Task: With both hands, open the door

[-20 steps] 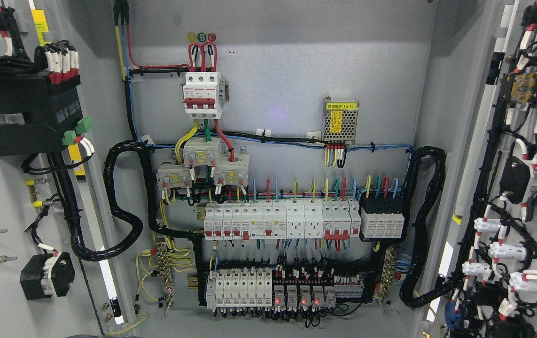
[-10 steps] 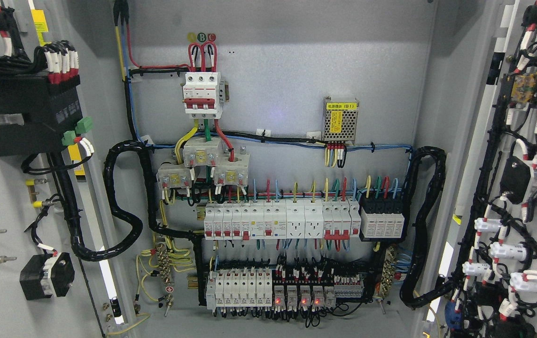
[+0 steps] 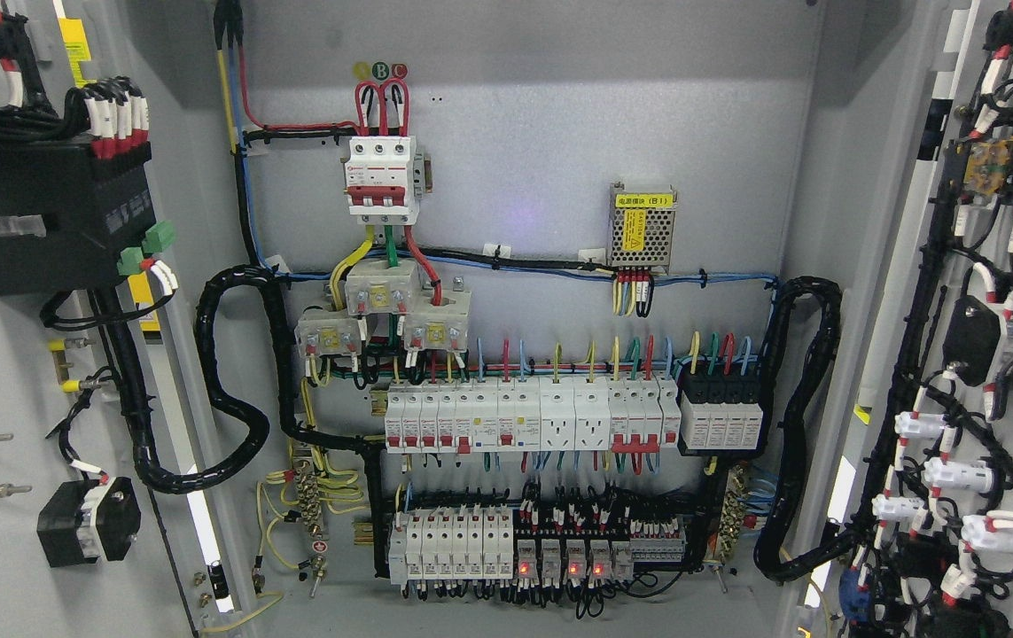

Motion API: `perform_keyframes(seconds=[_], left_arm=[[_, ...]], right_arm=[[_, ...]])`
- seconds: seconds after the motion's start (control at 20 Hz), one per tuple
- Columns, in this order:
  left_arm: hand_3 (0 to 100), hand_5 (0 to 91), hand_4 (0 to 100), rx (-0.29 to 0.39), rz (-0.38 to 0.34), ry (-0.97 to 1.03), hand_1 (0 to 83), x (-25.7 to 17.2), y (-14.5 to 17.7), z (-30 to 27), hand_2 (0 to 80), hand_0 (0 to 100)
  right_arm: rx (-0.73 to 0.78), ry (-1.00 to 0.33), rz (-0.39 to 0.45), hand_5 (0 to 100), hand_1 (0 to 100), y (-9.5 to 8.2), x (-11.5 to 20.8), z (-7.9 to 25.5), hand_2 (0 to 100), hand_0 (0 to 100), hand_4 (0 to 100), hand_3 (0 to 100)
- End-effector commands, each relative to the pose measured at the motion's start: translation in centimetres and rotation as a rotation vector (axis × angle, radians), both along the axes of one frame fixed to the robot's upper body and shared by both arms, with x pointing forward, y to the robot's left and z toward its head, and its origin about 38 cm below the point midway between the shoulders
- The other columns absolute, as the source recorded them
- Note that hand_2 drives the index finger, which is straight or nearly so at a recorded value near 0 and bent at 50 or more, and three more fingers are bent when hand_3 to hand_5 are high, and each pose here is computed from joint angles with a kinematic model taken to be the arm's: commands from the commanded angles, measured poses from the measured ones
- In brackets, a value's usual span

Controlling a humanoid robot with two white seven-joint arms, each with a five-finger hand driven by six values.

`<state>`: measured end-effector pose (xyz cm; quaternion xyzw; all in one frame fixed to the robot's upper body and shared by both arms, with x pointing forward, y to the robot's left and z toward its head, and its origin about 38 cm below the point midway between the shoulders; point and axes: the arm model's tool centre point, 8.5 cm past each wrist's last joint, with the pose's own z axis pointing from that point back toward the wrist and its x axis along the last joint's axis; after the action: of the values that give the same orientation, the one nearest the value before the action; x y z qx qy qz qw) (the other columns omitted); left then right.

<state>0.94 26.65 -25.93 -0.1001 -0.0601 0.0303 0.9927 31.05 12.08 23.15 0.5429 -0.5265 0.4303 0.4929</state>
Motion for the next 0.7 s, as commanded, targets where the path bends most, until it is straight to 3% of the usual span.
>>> perform_keyframes(seconds=[0.0,0.4,0.5,0.65], left_arm=[[0,0.0,0,0.0,0.0,-0.001,55.6,0.0,0.0,0.0,0.0,12],[0,0.0,0,-0.001,0.0,-0.004,55.6,0.1,0.0,0.0,0.0,12],[0,0.0,0,-0.001,-0.001,-0.007,55.6,0.2,0.0,0.0,0.0,12],[0,0.0,0,-0.001,-0.001,-0.014,55.6,0.7,0.0,0.0,0.0,12]], right_arm=[[-0.013,0.007,0.033,0,50,0.8,-0.7,-0.4,4,0,0,0],[-0.019,0.011,0.008,0,50,0.5,0.1,-0.4,4,0,0,0],[-0.01,0.04,-0.042,0,50,-0.5,1.7,-0.5,4,0,0,0],[0.016,0.097,-0.161,0,50,-3.2,4.9,-1.3,4,0,0,0]])
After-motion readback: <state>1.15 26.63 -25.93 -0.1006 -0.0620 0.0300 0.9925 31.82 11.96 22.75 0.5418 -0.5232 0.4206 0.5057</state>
